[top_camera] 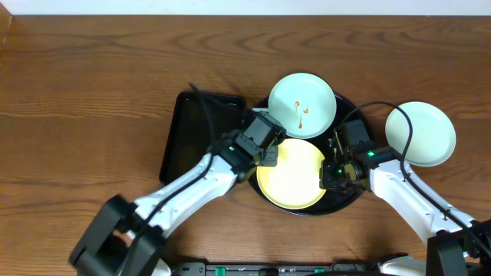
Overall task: Clean dirty plates on tray and stack at the side
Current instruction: 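Scrub the yellow plate with the sponge in the left gripper, then return the sponge to the black tray and lift the yellow plate rightward, then set the yellow plate on the pale green plate and release it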
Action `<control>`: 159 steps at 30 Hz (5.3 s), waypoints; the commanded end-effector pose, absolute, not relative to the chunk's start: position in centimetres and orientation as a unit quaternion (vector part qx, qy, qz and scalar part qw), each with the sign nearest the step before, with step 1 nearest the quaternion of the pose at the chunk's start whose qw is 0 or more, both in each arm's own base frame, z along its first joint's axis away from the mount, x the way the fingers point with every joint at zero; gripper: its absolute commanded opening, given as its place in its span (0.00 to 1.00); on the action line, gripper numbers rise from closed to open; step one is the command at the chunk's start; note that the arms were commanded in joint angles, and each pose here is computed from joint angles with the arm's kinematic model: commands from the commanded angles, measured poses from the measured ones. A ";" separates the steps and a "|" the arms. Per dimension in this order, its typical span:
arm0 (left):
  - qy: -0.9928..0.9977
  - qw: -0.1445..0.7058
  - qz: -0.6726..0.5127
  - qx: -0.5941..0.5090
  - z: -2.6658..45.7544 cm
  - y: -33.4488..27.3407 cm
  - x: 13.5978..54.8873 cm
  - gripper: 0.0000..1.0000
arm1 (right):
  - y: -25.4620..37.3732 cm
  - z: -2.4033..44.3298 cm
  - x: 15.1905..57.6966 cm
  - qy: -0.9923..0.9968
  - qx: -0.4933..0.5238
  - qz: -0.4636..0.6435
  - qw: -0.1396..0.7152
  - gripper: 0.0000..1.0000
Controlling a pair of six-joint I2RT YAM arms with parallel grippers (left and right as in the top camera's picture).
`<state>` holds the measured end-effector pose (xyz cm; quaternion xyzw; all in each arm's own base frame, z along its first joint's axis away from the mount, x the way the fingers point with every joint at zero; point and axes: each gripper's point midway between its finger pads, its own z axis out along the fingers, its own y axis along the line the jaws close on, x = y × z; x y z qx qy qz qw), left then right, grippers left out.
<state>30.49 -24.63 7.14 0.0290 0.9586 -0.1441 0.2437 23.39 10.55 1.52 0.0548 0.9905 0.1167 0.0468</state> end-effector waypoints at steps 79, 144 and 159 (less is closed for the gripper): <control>0.962 0.245 -0.079 -0.091 9.6 -10.9 34.2 0.08 | 8.3 16.7 32.3 0.883 -0.185 -0.172 0.397 0.01; 0.962 0.244 -0.079 -0.091 9.4 -10.9 34.3 0.08 | -21.3 10.5 31.4 0.808 0.465 -0.076 0.354 0.01; 0.962 0.244 -0.079 -0.091 9.5 -10.9 34.3 0.08 | -13.9 11.1 36.3 0.878 0.296 0.065 0.371 0.20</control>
